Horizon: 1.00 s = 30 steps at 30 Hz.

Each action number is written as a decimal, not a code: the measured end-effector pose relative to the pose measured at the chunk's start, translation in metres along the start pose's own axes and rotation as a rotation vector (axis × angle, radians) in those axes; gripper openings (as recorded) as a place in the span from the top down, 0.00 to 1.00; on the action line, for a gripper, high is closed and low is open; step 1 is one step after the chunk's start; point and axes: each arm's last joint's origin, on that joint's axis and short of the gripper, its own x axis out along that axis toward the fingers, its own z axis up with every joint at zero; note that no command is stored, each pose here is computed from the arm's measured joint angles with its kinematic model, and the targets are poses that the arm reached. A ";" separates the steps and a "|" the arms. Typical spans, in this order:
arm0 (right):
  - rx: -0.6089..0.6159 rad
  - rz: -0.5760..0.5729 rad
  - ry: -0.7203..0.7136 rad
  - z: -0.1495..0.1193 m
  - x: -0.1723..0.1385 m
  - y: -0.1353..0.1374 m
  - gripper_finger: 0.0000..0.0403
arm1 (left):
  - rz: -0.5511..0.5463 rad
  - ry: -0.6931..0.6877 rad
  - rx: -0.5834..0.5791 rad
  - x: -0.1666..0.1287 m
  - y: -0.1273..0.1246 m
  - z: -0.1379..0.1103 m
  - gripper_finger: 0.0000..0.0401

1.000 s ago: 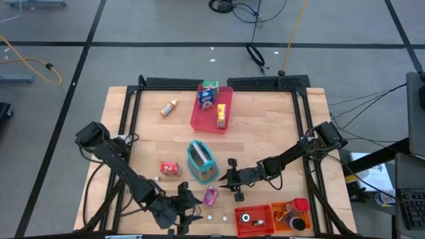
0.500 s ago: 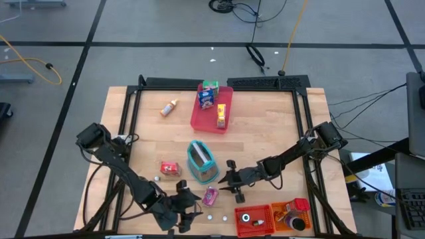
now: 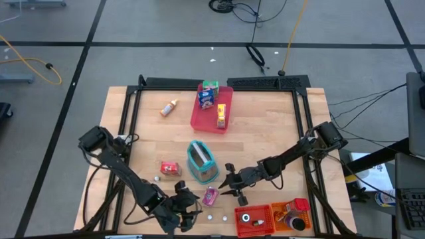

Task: Pick & Place Kitchen Items
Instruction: Put the pink cereal box into the pink bin

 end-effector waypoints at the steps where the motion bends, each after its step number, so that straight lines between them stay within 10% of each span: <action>1: 0.000 0.002 -0.004 0.001 0.000 0.000 0.72 | 0.000 0.011 0.000 0.003 0.000 -0.003 0.37; 20: -0.034 -0.025 -0.106 0.016 -0.006 0.010 0.40 | 0.013 0.012 -0.021 0.020 0.009 0.005 0.37; 30: -0.038 -0.011 -0.171 0.021 -0.007 0.014 0.39 | 0.036 -0.010 -0.005 0.025 0.015 0.011 0.37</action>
